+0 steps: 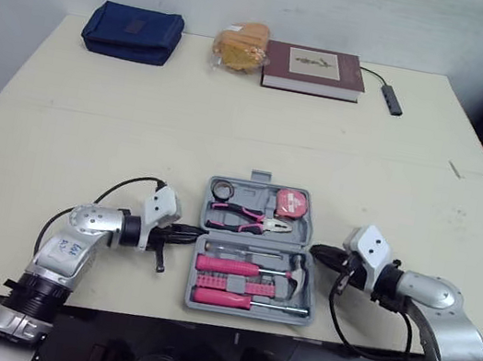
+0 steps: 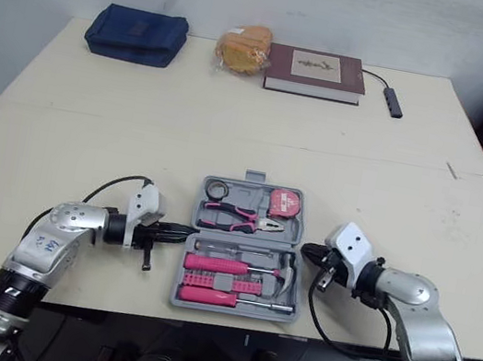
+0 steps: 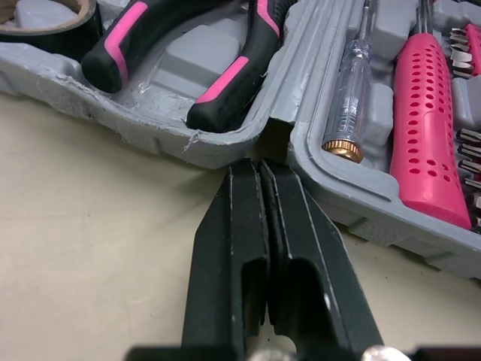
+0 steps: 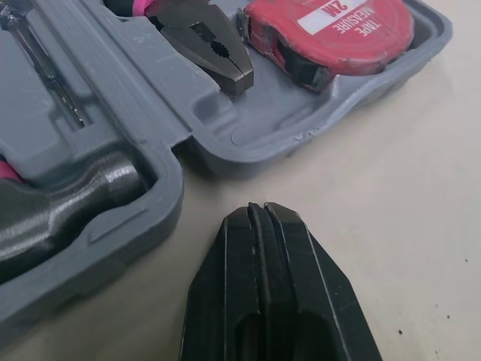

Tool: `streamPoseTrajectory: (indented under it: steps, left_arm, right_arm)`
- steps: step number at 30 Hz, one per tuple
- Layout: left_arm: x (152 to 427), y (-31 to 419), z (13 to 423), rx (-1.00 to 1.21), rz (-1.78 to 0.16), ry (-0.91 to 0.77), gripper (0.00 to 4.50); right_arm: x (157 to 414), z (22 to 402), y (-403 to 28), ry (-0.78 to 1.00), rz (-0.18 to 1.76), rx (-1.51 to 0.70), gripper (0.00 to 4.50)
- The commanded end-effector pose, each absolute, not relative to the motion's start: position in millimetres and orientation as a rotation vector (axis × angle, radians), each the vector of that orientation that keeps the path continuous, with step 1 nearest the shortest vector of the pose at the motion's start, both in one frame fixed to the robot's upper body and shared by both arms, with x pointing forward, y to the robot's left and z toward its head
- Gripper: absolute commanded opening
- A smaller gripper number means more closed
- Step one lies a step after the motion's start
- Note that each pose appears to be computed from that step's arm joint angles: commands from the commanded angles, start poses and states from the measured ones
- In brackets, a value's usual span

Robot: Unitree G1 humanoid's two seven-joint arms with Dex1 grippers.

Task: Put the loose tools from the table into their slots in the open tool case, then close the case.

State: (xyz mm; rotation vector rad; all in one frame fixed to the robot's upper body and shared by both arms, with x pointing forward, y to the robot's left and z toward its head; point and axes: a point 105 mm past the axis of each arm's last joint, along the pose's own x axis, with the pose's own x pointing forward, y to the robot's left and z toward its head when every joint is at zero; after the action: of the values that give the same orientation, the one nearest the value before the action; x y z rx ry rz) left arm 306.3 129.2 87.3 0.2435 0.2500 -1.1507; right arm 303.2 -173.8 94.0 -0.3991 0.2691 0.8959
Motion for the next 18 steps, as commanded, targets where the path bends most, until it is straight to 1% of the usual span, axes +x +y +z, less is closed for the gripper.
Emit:
streamPoseTrajectory:
  steps: [1, 7, 11, 14, 18]
  left_arm:
    - [312, 124, 96, 0.275, -1.130, 0.208, 0.00]
    - [324, 119, 97, 0.265, -1.088, 0.201, 0.00]
    - [331, 117, 95, 0.265, -1.075, 0.212, 0.00]
    - [339, 118, 95, 0.284, -1.073, 0.218, 0.00]
    - [345, 120, 96, 0.293, -1.063, 0.226, 0.00]
  right_arm:
    - [298, 94, -157, 0.281, 0.965, -0.380, 0.06]
    - [306, 109, -152, 0.271, 0.954, -0.357, 0.06]
    - [314, 107, -156, 0.279, 0.940, -0.379, 0.06]
    - [326, 104, -164, 0.287, 0.905, -0.377, 0.06]
    - [335, 101, -172, 0.294, 0.881, -0.379, 0.06]
